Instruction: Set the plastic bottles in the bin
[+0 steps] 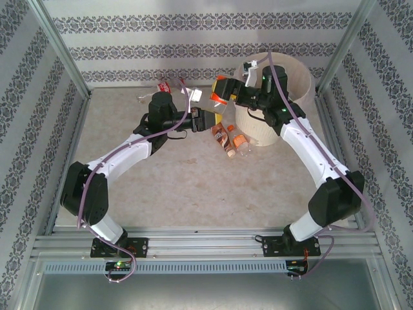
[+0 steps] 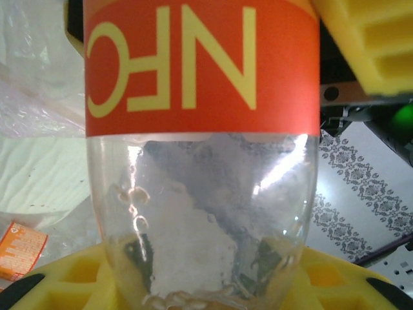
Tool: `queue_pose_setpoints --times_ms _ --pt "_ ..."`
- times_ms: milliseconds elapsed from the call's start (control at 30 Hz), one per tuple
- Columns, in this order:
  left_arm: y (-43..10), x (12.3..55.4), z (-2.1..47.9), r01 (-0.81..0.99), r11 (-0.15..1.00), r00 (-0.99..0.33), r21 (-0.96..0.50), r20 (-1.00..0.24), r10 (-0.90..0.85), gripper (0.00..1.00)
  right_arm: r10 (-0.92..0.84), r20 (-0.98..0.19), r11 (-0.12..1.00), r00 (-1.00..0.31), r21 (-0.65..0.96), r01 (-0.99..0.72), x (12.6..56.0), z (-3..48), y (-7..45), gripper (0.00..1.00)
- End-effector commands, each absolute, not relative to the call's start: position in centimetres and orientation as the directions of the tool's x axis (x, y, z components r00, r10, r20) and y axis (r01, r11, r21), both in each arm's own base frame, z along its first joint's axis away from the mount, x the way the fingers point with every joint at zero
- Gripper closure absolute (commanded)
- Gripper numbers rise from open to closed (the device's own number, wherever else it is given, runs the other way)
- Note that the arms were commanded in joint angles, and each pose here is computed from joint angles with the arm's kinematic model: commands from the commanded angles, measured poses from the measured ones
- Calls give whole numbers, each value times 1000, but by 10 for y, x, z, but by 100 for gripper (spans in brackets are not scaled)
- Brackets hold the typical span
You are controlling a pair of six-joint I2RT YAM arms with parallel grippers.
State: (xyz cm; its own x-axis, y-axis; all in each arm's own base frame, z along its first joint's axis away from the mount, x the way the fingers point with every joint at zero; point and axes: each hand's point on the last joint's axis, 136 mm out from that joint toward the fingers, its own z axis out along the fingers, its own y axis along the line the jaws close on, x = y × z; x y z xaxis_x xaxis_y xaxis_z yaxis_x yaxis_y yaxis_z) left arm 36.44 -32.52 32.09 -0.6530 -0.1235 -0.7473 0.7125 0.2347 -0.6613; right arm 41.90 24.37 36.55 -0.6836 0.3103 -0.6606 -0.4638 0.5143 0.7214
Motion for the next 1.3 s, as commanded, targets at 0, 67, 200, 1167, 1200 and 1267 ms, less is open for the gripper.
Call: queue_pose_setpoints --times_ms 0,67,200,1167,1200,1267 --pt "-333 353 336 766 167 -611 -620 -784 -112 60 305 -692 469 -655 707 -528 414 390 252 29" --pt "-333 354 336 767 170 -610 -619 -785 -110 60 298 -691 460 -658 708 -536 414 391 253 36" --pt "-332 354 334 763 175 -613 -622 -783 -108 60 298 -695 456 -654 706 -542 413 395 254 45" --pt "-243 397 276 391 732 -582 -558 -766 -273 0 245 -826 927 -508 353 -127 532 385 76 30" --pt "-242 397 276 384 735 -583 -559 -764 -276 0 242 -820 922 -519 361 -142 536 381 82 24" --pt "-240 399 272 369 742 -588 -560 -759 -280 0 233 -812 903 -535 385 -192 543 379 97 15"
